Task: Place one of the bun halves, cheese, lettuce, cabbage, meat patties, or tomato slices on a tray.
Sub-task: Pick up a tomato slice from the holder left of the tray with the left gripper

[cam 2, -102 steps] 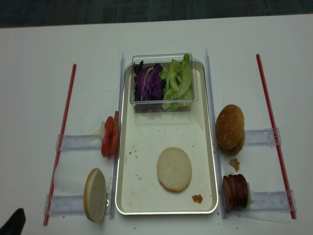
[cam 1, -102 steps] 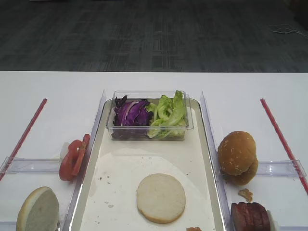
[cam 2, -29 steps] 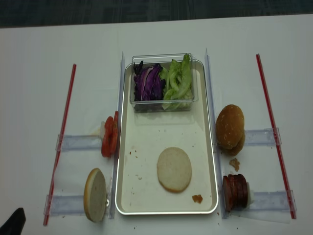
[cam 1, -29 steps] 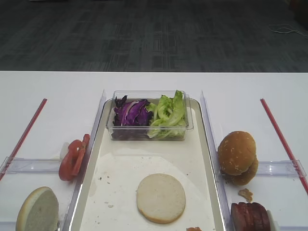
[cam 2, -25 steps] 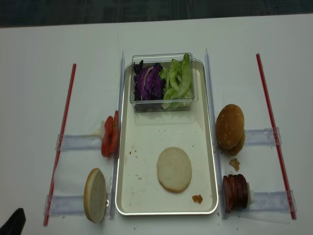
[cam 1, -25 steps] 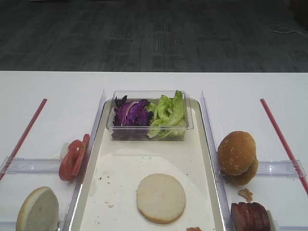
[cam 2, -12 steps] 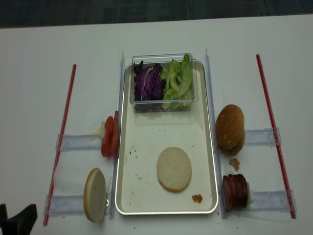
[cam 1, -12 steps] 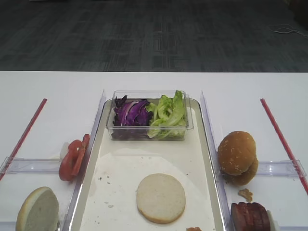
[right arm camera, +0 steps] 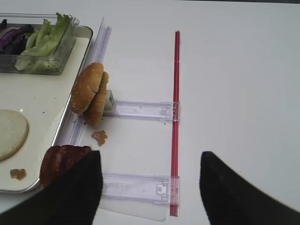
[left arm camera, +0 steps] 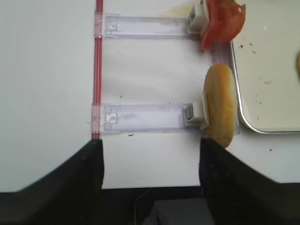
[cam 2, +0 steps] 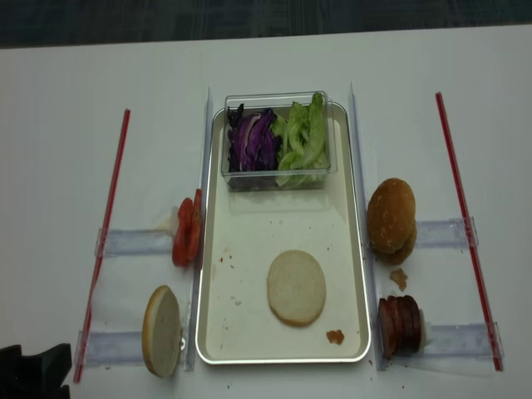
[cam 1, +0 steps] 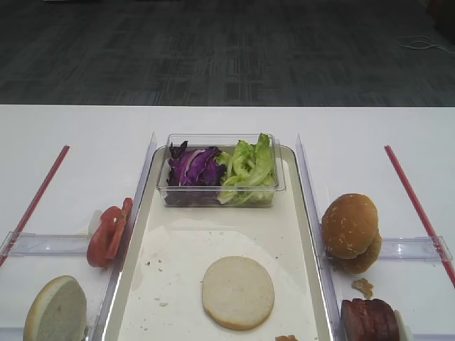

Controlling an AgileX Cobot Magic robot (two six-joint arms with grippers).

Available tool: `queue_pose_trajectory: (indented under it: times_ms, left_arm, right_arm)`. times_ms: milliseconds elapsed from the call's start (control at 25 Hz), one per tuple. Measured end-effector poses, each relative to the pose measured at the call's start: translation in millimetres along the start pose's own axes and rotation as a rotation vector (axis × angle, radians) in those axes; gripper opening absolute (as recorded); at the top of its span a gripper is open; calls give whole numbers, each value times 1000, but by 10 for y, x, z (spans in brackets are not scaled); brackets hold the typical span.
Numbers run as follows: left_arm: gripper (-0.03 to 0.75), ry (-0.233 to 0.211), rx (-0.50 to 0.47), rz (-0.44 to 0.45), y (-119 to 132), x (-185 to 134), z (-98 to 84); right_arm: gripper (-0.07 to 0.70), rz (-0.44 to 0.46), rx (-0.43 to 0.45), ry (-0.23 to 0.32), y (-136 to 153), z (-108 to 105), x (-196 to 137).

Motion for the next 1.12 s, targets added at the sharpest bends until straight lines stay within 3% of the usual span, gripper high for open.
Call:
queue_pose_trajectory:
  times_ms: [840, 1120]
  left_arm:
    - [379, -23, 81, 250, 186, 121, -28]
    - [379, -10, 101, 318, 256, 207, -51]
  right_arm:
    - [468, 0, 0, -2, 0, 0, 0]
    - [468, 0, 0, -2, 0, 0, 0]
Point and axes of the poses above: a point on each arm's last joint axis where the gripper is mounted, y pointing out along that axis toward the gripper, z along the wrist's bending axis when the last joint is at zero, x = y × z, the point moved 9 cm from there along y, pointing out along that axis toward the gripper, and after that the axes turned 14 degrees about -y, right-handed, at the moved point
